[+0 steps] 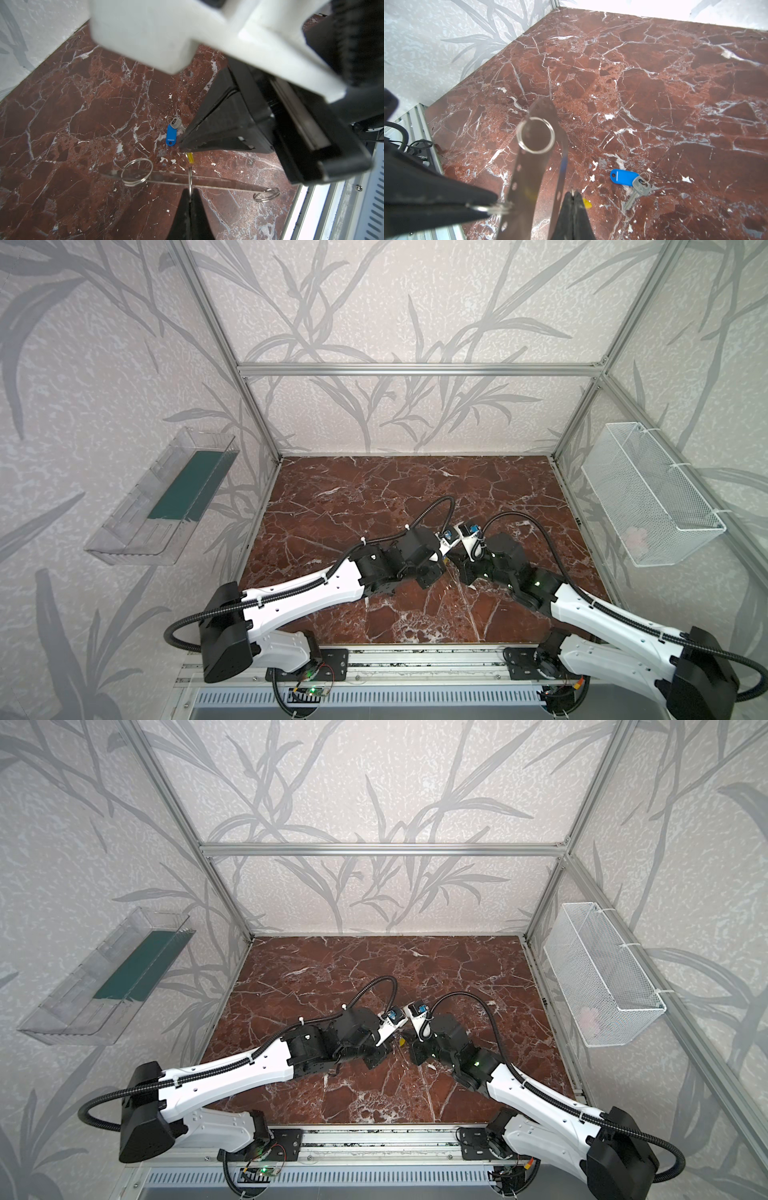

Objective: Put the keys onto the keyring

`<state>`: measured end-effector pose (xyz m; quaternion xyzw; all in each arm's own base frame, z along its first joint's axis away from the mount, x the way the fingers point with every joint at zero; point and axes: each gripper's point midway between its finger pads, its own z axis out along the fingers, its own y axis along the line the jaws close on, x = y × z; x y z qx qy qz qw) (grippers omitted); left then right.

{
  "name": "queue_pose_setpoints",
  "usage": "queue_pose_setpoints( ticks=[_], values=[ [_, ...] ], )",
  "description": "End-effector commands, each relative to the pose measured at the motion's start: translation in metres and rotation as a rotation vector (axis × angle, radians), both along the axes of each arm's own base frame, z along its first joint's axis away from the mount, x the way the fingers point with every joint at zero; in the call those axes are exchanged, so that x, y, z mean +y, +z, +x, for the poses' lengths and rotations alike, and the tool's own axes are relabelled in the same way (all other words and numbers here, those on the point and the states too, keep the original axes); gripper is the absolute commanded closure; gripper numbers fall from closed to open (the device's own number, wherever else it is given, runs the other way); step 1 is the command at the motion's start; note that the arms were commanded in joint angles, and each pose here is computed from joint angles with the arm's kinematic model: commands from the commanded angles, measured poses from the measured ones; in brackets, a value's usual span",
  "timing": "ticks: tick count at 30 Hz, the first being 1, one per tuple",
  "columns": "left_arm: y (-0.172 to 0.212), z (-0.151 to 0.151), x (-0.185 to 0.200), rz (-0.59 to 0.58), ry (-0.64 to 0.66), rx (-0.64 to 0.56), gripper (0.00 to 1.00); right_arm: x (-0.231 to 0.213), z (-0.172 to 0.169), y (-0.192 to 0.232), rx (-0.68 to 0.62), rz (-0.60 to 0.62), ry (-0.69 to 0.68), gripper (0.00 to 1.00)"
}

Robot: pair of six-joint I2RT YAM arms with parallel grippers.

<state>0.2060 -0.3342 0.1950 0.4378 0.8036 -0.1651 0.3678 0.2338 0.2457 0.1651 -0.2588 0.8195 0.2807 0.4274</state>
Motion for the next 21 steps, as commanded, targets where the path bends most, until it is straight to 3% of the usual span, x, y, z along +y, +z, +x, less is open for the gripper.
queue_pose_setpoints(
  ticks=[1, 21],
  values=[
    [0.011, -0.001, -0.01, -0.056, -0.005, 0.037, 1.0, 0.007, 0.006, 0.028, -0.068, 0.052, 0.015, 1.0],
    [0.014, 0.019, -0.019, -0.106, 0.085, 0.038, 1.0, 0.012, -0.001, 0.037, -0.092, 0.069, 0.038, 1.0]
  ],
)
